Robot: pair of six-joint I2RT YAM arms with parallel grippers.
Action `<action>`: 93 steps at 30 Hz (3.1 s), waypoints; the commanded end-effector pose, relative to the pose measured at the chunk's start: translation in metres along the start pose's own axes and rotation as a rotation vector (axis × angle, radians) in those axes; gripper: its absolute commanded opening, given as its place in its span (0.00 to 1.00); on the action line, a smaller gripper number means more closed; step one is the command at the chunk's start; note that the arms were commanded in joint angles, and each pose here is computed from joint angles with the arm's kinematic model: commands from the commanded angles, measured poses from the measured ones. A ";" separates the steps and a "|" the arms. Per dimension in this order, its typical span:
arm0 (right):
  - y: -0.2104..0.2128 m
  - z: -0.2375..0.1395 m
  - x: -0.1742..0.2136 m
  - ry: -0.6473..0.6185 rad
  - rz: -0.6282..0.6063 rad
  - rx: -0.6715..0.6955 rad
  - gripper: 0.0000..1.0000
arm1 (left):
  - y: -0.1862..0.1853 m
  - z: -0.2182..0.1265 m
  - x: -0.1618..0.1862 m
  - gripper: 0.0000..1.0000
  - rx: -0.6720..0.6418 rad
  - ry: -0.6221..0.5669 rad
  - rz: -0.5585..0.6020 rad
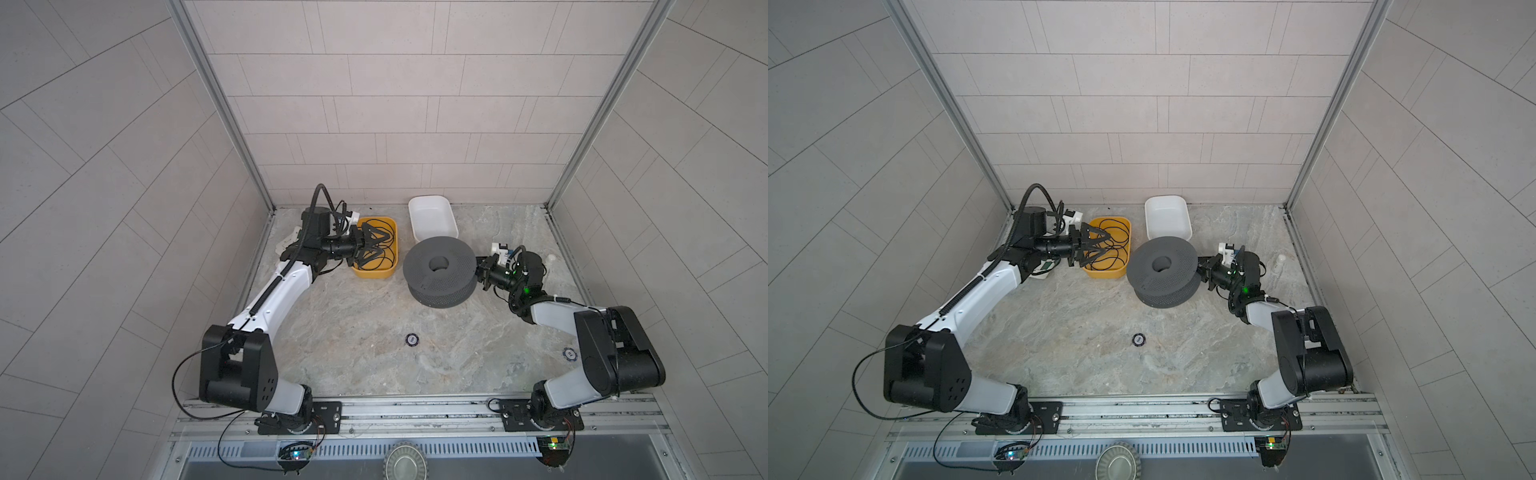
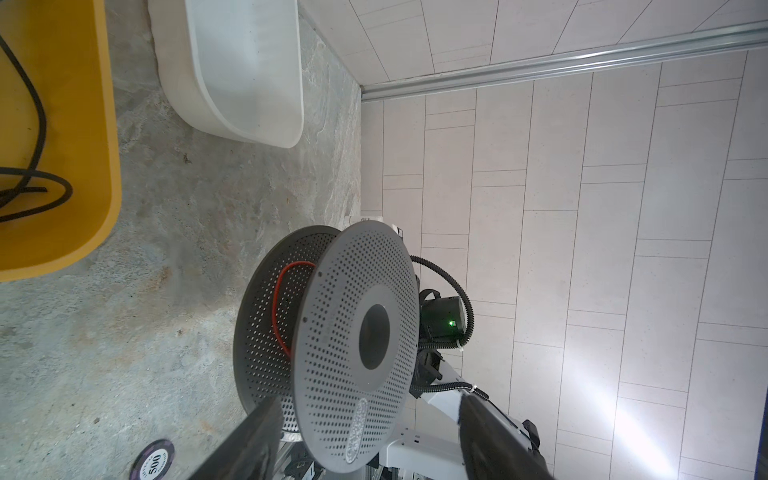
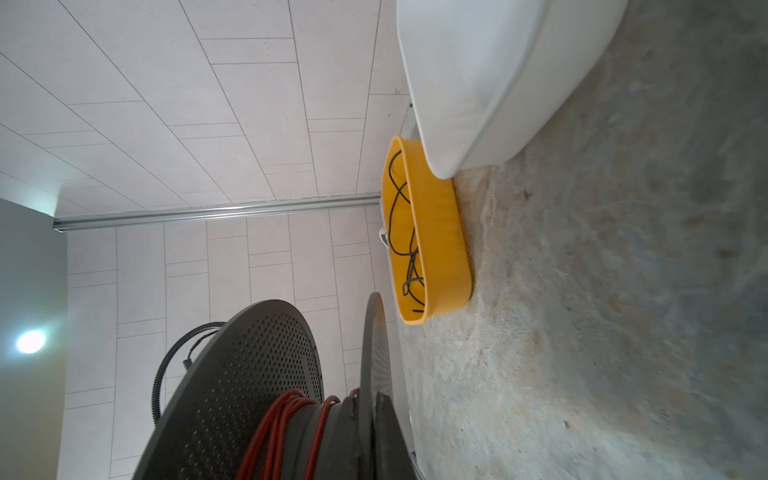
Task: Wrap the cables
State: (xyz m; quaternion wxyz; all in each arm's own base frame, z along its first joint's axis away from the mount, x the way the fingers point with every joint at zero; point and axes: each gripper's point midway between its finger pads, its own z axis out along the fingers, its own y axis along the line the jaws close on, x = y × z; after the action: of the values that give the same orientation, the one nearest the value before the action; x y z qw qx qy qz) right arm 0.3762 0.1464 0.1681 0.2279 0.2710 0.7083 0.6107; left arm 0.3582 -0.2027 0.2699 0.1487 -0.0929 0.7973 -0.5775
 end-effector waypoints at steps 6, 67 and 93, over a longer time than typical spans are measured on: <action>-0.004 0.012 -0.004 0.006 -0.053 -0.142 0.00 | -0.001 -0.006 0.005 0.73 -0.003 -0.013 0.044; -0.143 0.054 -0.025 0.027 -0.077 0.165 0.18 | -0.002 -0.003 0.001 0.73 0.002 -0.009 0.050; -0.147 0.033 -0.039 -0.023 -0.069 0.242 0.31 | -0.003 -0.003 0.002 0.72 0.005 -0.006 0.055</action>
State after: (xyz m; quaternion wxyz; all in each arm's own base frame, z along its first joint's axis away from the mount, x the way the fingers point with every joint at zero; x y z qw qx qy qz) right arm 0.4214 0.1394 0.0380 0.2434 0.2447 0.7710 0.5352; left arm 0.3563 -0.2012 0.2644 0.1553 -0.0886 0.8015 -0.5706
